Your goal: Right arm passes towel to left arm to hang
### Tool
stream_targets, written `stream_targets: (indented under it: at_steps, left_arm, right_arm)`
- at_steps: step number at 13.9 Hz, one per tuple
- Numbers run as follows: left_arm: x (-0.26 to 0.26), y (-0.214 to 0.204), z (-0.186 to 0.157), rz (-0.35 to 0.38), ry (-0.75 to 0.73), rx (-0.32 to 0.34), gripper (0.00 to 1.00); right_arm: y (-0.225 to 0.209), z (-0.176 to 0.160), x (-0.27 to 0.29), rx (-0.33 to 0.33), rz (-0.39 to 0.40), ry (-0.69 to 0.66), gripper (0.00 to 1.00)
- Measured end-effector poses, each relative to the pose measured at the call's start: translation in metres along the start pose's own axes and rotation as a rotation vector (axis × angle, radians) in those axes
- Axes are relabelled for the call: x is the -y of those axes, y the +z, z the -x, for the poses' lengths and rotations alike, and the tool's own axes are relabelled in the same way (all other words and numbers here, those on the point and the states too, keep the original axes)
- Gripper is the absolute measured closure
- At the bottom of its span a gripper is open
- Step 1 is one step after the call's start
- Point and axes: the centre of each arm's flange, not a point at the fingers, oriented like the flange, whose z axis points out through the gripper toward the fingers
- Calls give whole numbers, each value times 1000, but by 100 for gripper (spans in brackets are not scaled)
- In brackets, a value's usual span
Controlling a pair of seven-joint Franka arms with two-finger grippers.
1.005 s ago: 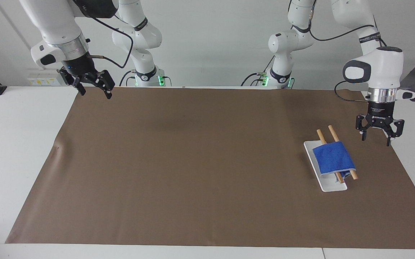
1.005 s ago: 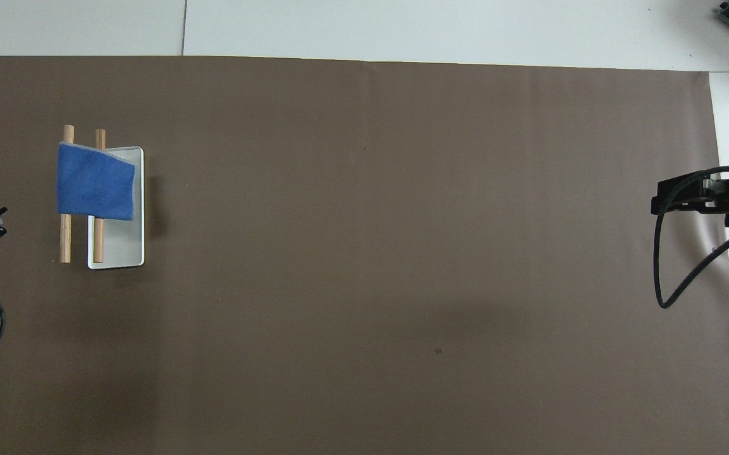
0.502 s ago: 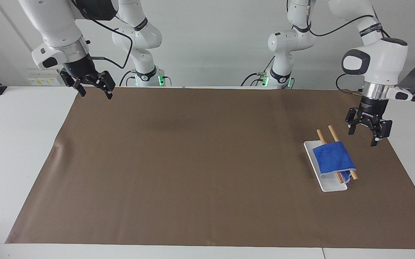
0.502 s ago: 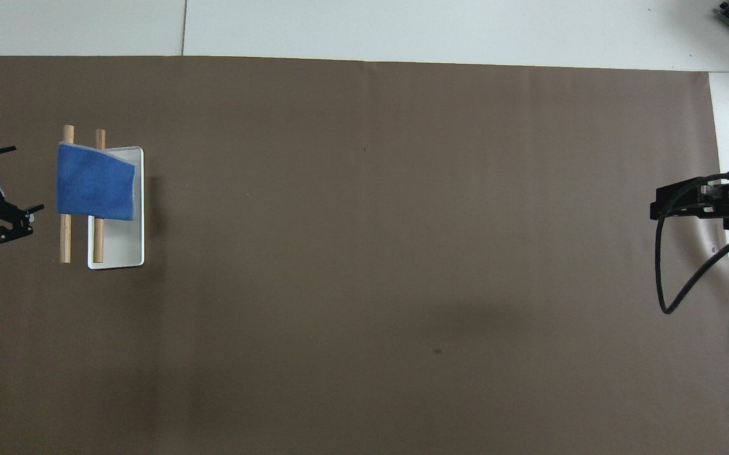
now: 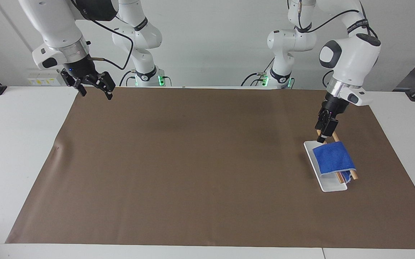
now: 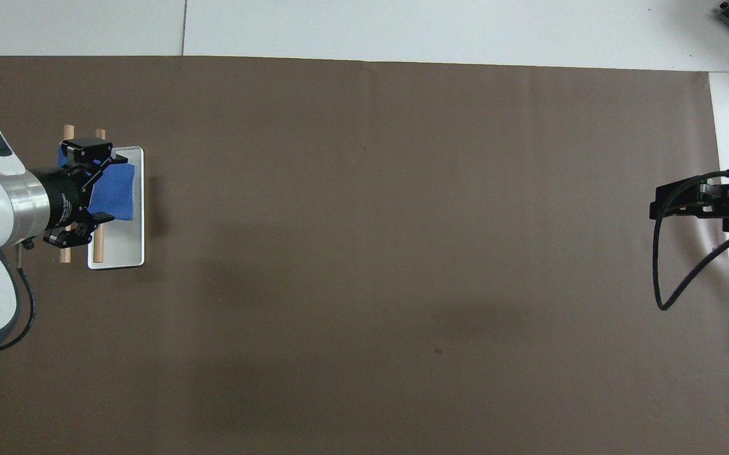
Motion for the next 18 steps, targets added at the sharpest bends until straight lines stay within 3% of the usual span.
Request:
stream_targets:
  at_steps: [4, 10, 15, 18]
  left_arm:
    - [-20, -33, 18, -34, 361, 50, 0]
    - [-36, -84, 5, -122, 880, 13, 0]
    - [-58, -138, -8, -201, 1138, -3, 0]
    - [-70, -148, -11, -229, 1204, 37, 0]
  right_arm:
    - [4, 3, -1, 11, 1, -61, 0]
    - [4, 4, -1, 8, 1, -65, 0]
    - [2, 4, -2, 2, 1, -64, 0]
    - [-5, 3, -4, -11, -1, -57, 0]
